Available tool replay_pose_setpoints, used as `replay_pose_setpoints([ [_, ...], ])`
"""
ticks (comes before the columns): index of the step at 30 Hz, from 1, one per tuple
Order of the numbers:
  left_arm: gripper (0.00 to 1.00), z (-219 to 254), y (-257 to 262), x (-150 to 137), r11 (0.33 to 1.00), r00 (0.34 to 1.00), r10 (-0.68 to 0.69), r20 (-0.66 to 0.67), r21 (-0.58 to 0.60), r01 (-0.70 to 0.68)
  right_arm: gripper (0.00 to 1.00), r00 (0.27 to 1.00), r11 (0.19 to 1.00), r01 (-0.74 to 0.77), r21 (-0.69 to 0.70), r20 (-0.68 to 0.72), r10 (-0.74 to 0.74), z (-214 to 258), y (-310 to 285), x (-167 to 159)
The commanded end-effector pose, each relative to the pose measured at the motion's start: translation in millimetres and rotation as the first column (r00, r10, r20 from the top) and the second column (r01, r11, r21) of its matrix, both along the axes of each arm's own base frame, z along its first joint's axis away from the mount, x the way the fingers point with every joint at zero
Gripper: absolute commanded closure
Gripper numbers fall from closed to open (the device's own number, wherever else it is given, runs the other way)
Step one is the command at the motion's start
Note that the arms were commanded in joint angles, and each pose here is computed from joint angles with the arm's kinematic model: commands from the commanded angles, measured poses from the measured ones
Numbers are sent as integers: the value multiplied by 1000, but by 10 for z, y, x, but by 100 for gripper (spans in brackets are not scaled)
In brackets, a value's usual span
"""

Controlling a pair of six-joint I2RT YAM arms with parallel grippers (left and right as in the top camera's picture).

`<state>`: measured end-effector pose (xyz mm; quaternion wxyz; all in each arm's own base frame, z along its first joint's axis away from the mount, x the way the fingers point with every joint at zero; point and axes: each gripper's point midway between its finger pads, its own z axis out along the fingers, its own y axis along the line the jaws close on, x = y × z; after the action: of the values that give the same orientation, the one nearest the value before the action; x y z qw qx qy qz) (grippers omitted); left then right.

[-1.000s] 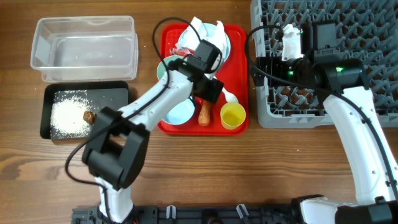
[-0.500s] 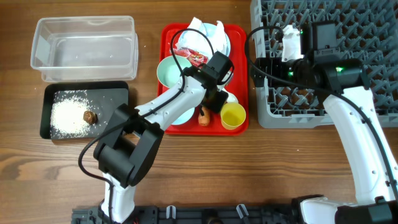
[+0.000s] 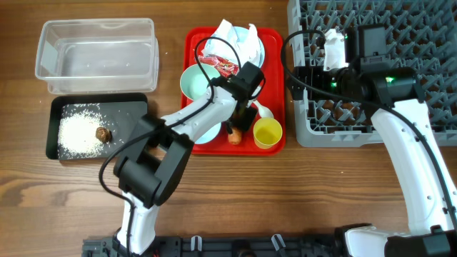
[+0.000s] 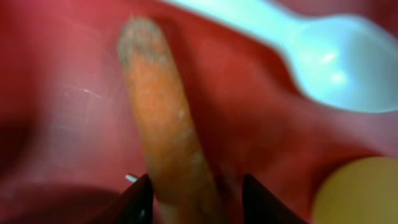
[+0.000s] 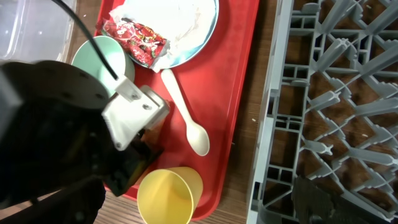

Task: Sort waste into correct bins and load items into the dishwasher rack
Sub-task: 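Grasp the carrot on the red tray with the left gripper, then carry the carrot left and drop it onto the black tray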

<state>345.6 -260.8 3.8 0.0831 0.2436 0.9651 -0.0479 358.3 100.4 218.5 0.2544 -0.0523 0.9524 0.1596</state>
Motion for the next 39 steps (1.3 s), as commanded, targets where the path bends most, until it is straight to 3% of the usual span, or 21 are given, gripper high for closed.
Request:
replay_pose_setpoints([
  [1,59,-159,62,-9,999,999,21,-25,35,-20,0,1000,1000,17,-3,2,-17,16,-20,43],
  [7,96,-158,67,-7,999,1000,21,-23,38,-20,0,1000,1000,17,-3,3,-17,18,-20,46],
  [15,96,125,24,48,999,1000,21,-7,24,-21,0,1000,1000,18,-1,14,-18,32,-17,68],
  [26,96,1413,-12,228,997,992,43,119,-65,-35,0,1000,1000,17,0,23,-17,44,-14,86],
  [32,96,1786,602,286,976,961,211,180,9,-216,0,1000,1000,18,2,21,-18,43,-13,83],
  [39,96,1879,1619,271,886,890,434,143,114,-450,1,1000,1000,18,1,21,-18,42,-14,82],
])
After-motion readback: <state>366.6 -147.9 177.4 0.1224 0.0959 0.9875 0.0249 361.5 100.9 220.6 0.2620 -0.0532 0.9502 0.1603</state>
